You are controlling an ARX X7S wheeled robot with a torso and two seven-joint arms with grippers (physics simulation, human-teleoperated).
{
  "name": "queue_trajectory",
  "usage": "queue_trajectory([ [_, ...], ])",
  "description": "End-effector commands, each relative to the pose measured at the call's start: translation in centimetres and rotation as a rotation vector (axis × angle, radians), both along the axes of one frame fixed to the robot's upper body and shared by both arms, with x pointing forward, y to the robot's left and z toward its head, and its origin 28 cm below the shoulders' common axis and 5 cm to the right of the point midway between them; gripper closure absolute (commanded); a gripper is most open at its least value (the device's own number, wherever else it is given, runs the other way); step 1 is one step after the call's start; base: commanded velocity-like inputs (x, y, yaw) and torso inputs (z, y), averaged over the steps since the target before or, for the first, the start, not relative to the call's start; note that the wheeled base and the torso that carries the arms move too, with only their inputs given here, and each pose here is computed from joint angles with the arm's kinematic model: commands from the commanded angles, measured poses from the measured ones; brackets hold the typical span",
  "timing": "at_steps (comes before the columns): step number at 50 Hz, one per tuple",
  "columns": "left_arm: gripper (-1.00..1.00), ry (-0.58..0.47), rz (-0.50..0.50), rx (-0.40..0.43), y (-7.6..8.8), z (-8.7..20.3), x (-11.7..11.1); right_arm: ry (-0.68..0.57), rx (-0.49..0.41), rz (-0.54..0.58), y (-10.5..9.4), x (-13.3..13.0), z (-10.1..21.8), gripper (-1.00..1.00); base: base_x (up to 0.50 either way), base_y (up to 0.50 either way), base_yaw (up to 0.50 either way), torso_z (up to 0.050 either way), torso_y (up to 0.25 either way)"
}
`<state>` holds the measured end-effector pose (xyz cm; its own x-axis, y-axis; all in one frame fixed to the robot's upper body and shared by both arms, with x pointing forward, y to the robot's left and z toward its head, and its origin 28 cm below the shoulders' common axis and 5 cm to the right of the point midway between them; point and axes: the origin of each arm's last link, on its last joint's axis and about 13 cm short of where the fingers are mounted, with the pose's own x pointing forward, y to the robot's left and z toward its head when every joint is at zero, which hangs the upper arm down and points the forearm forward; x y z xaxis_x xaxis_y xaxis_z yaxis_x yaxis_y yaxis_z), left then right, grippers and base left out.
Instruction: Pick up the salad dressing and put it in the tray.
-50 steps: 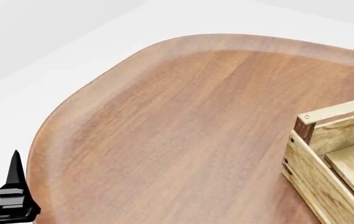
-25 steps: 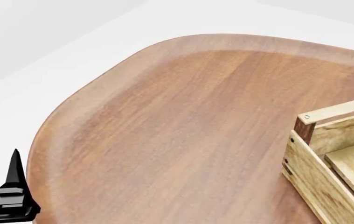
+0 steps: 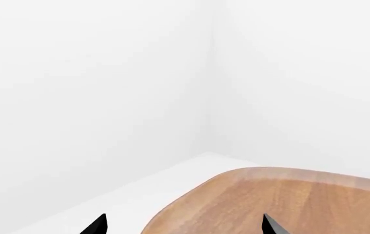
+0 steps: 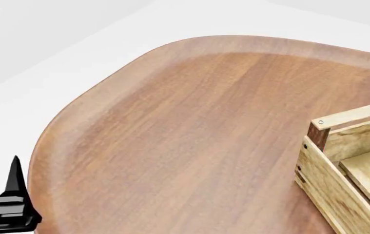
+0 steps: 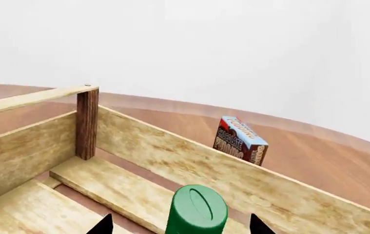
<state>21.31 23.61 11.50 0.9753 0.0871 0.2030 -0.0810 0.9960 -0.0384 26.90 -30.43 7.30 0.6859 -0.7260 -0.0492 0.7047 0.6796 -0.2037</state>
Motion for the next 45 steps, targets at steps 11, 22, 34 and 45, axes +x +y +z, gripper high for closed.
queue_trajectory([
  [11, -1.0, -0.029, 0.027, -0.012, 0.4, 0.6, 0.1, -0.251, -0.188, 0.088, 3.7, -2.8, 8.2, -1.0, 0.0, 0.0, 0.0, 0.0, 0.0],
  [22, -1.0, -0.061, 0.055, -0.056, 0.8, 1.1, 0.2, -0.371, -0.278, 0.167, 6.0, -4.8, 10.8, -1.0, 0.0, 0.0, 0.0, 0.0, 0.0],
  [34, -1.0, -0.179, 0.085, -0.162, 1.3, 2.1, -0.2, -0.506, -0.397, 0.235, 9.2, -7.8, 11.4, -1.0, 0.0, 0.0, 0.0, 0.0, 0.0],
  [45, -1.0, -0.289, 0.136, -0.248, 1.8, 3.1, -0.8, -0.668, -0.426, 0.286, 11.0, -10.0, 11.7, -1.0, 0.0, 0.0, 0.0, 0.0, 0.0],
])
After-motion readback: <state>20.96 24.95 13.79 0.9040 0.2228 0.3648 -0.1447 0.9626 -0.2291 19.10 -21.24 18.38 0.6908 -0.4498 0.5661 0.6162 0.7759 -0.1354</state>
